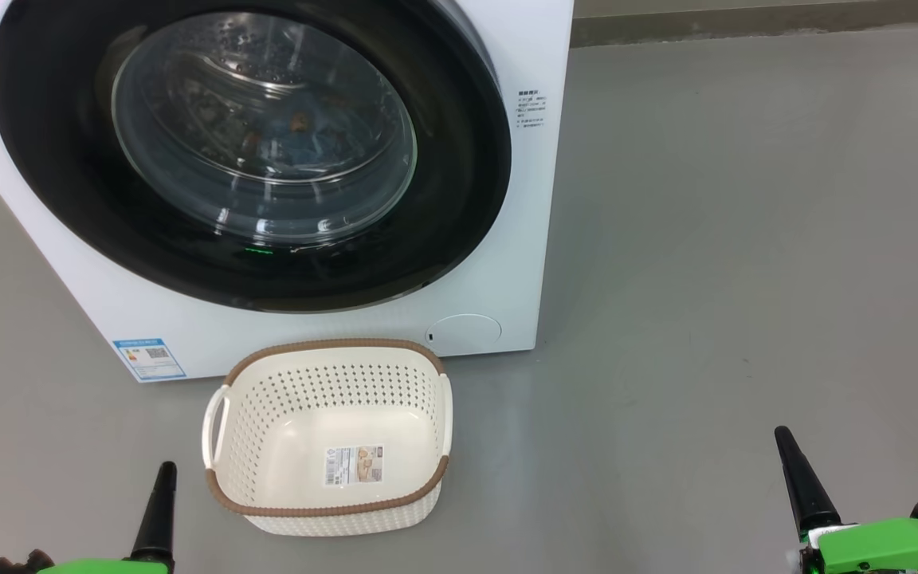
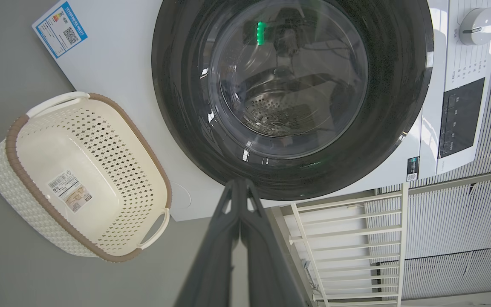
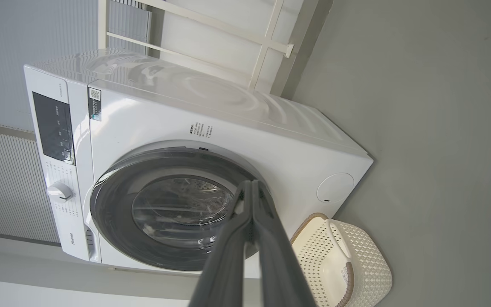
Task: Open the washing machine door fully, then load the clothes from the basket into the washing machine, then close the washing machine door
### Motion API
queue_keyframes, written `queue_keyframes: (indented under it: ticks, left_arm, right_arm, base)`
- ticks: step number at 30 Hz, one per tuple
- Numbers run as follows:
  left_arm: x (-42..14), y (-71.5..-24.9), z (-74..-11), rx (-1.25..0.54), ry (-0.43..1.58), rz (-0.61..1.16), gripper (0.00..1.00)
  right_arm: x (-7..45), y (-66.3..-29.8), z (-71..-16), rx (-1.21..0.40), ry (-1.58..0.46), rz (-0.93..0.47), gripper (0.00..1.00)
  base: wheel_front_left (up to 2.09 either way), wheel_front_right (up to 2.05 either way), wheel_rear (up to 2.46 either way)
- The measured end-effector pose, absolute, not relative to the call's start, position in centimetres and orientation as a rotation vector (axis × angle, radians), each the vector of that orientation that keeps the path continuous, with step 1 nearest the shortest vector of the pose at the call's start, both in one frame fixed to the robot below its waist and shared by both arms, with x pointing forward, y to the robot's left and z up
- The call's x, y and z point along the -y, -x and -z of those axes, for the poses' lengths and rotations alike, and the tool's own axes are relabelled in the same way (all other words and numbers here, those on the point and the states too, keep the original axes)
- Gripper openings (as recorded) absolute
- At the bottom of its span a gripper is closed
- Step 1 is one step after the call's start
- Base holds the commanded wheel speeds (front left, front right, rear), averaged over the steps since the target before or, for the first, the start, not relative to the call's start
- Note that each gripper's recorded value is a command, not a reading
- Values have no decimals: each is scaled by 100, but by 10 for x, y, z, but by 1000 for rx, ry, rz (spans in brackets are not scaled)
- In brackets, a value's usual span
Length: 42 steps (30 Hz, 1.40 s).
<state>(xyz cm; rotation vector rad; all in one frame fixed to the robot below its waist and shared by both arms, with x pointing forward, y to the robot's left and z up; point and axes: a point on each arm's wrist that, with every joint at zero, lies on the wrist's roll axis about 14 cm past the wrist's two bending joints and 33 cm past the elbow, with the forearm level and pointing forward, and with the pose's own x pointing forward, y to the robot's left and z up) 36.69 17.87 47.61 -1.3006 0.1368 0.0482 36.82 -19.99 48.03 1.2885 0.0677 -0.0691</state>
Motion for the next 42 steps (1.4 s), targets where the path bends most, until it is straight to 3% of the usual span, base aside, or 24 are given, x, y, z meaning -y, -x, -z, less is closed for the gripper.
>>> queue_keyframes:
  ticks: [25, 42]
  left_arm:
    - [-187, -376, -481, -87, 1571, -45, 0]
    - [-187, -378, -483, -82, 1580, -38, 0]
  right_arm:
    - [207, -373, -480, -39, -1564, 88, 0]
    - [207, -376, -484, -28, -1583, 80, 0]
  base:
    - [0, 0, 0]
    - [0, 0, 0]
